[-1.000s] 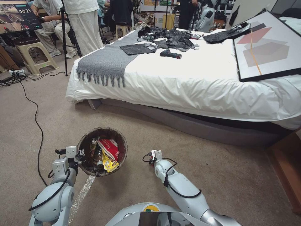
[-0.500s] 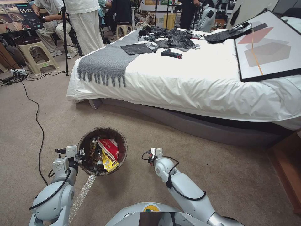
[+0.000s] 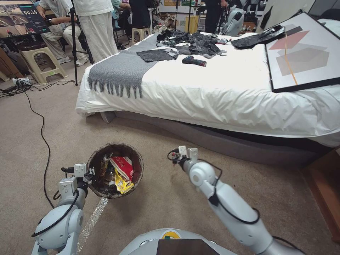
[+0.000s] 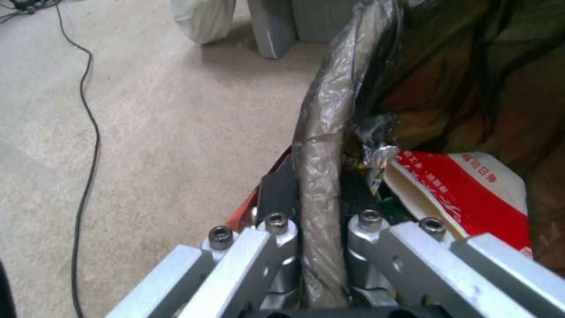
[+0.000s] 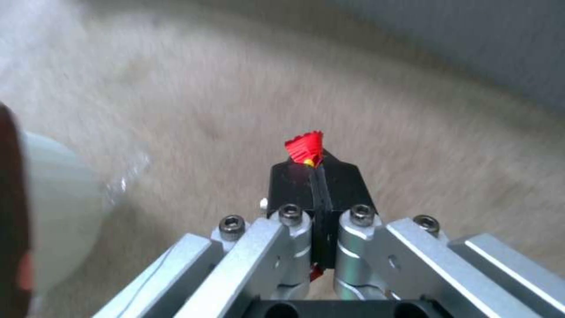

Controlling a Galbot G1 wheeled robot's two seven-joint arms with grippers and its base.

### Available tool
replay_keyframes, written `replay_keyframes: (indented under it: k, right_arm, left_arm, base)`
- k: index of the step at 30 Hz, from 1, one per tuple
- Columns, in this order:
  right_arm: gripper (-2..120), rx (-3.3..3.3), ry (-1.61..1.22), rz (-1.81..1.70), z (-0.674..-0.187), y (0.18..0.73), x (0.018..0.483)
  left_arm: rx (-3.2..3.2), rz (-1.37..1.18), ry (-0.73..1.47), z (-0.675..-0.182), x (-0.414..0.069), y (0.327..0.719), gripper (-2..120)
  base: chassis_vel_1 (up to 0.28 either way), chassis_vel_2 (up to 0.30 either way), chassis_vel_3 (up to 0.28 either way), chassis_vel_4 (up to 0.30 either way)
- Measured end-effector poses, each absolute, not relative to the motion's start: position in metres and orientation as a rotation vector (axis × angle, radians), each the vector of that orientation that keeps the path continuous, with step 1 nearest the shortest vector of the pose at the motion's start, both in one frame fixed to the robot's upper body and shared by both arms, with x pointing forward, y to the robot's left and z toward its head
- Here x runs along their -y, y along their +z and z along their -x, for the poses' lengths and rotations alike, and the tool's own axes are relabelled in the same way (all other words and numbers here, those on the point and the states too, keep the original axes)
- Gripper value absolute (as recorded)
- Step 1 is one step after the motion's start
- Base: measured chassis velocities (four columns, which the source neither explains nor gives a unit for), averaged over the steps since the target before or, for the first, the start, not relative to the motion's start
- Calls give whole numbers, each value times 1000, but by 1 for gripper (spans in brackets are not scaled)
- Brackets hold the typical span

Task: Pick up the trash bin, then pick up the garbage from the floor and place it into the trash bin.

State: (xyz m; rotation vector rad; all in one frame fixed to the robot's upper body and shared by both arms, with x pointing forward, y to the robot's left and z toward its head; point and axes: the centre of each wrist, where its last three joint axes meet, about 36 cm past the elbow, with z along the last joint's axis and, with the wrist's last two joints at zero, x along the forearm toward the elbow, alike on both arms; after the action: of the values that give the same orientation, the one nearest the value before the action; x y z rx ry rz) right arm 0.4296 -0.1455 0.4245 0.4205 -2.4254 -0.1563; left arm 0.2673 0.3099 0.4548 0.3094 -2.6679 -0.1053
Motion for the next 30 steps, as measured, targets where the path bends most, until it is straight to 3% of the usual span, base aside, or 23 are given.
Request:
replay_keyframes:
  k: [6, 9, 17, 30]
  right_arm:
    - [0, 2506, -141, -479, -414, 473, 164]
    - [0, 2585, -177, -595, -393, 524, 171]
    - [0, 2650, -239, -892, -367, 587, 170]
    - [0, 2564, -255, -1383, -389, 646, 140]
  left_arm:
    - [2671, -308, -109, -267, -309, 457, 4]
    - [2669, -308, -112, -266, -309, 459, 4]
    - [2661, -305, -120, -266, -307, 462, 4]
    - [2652, -312, -126, -266, -304, 462, 4]
  base:
    - [0, 0, 0, 0]
    - [0, 0, 0, 0]
    - [0, 0, 0, 0]
    - [0, 0, 0, 0]
